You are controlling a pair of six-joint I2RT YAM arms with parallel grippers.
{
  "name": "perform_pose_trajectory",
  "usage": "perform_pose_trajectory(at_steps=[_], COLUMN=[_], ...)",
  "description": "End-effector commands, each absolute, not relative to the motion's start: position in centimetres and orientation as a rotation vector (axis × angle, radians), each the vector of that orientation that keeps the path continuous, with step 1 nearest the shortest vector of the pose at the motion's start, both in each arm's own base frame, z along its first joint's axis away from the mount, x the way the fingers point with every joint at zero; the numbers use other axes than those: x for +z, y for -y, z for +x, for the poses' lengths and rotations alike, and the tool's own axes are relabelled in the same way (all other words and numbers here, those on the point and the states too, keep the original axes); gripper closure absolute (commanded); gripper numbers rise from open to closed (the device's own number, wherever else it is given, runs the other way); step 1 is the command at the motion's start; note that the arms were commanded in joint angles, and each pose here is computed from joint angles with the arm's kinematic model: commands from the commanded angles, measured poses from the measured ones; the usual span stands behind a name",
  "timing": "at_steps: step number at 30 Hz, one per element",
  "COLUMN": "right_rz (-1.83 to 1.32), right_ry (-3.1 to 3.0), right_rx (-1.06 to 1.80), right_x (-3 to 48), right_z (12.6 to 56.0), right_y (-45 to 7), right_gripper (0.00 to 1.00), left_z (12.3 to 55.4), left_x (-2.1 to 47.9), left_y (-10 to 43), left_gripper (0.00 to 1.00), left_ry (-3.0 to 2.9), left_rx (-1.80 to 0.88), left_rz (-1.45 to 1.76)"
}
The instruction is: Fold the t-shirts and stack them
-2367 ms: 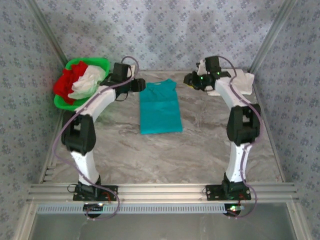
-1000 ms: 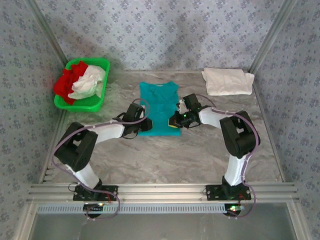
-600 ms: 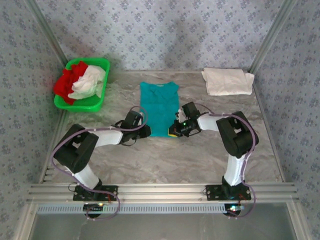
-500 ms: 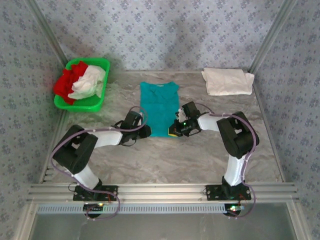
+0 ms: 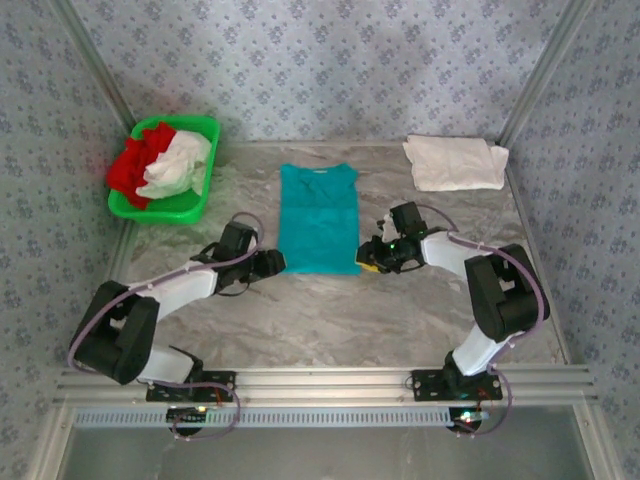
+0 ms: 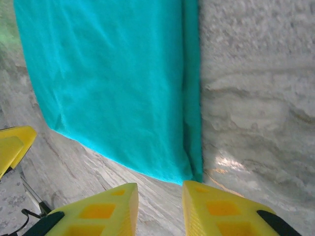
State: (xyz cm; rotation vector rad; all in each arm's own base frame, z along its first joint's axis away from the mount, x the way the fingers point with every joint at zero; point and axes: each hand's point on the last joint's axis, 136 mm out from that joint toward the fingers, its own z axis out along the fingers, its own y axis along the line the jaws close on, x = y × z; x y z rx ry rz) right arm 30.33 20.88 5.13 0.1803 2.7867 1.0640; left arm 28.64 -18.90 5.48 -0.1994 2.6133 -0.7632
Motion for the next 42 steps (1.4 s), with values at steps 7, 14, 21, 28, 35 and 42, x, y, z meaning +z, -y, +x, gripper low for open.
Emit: perform_pose_trajectory(at_steps=[7, 14, 21, 28, 35, 42], right_rz=[0.263, 0.296, 0.320, 0.319, 0.318, 0.329], right_ry=[-2.822, -2.811, -2.798, -2.795, -2.788, -2.792], right_rx=[1.099, 1.113, 1.140, 1.138, 1.145, 1.136], right_x=[3.8, 3.7, 3.6, 3.5, 3.7, 3.8], right_z=[29.7, 29.6, 29.8, 30.0, 30.2, 30.0], right_y=[-21.1, -20.9, -20.8, -20.8, -20.9, -20.6], right_gripper=[0.61, 0.61, 0.61, 0.62, 0.62, 0.62], left_z=[28.1, 29.1, 30.4, 30.7, 30.5, 30.5], left_x=[3.9, 3.4, 4.1, 4.9, 4.0, 3.0], left_y=[20.5, 20.6, 21.5, 21.6, 21.3, 21.3], left_gripper=[0.45, 0.46, 0.49, 0.50, 0.51, 0.57], left_ry=[-2.666, -2.668, -2.646, -2.657, -2.690, -2.703], left_rx=[-0.909, -0.882, -0.913, -0.896, -0.858, -0.848], left_rz=[-0.201, -0.170, -0.147, -0.131, -0.129, -0.138])
